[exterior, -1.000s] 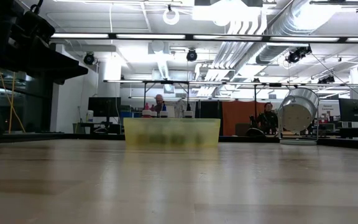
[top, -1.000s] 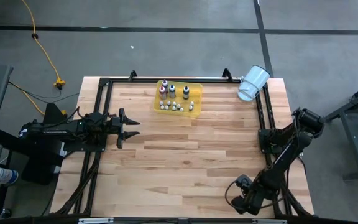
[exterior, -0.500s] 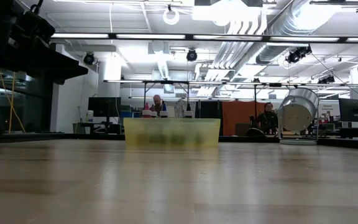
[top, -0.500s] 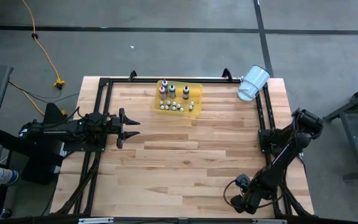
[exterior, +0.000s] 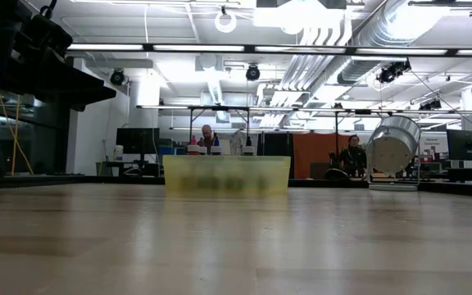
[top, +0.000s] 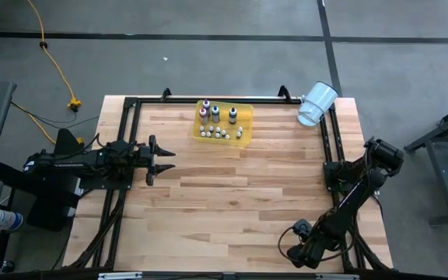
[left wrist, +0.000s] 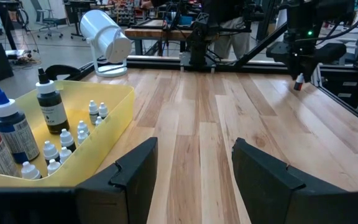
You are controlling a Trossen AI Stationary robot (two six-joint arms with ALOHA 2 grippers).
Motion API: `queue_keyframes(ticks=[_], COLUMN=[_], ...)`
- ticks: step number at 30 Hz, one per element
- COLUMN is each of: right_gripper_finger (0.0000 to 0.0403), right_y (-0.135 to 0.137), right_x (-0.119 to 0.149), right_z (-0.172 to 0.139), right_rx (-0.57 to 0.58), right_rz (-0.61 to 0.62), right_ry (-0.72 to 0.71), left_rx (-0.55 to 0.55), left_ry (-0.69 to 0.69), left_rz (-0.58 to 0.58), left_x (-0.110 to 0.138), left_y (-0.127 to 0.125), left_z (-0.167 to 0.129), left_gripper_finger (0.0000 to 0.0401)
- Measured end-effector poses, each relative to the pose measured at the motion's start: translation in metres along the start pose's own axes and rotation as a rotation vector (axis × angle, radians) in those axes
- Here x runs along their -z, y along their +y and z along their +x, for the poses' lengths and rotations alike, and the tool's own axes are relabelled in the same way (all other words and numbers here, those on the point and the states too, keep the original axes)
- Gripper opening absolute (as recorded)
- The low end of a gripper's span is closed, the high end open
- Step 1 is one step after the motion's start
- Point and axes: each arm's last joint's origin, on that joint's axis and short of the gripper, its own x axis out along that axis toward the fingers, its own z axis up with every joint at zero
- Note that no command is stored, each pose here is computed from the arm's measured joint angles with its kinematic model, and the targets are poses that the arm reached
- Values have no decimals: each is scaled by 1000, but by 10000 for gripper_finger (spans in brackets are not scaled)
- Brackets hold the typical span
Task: Pick & Place food coloring
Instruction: Put the small red food coloring into the yellow container
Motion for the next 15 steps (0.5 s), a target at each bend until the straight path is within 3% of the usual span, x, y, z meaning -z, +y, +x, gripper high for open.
queue_keyframes(ticks=[15], right_gripper_finger=[54], right_y=[0], right_x=[1], right_z=[0], right_rx=[17], right_rz=[-8], right_ry=[39], left_rx=[0], left_ry=[0], left_rz=[0], left_x=[0], left_y=[0], left_z=[0], left_gripper_finger=[198])
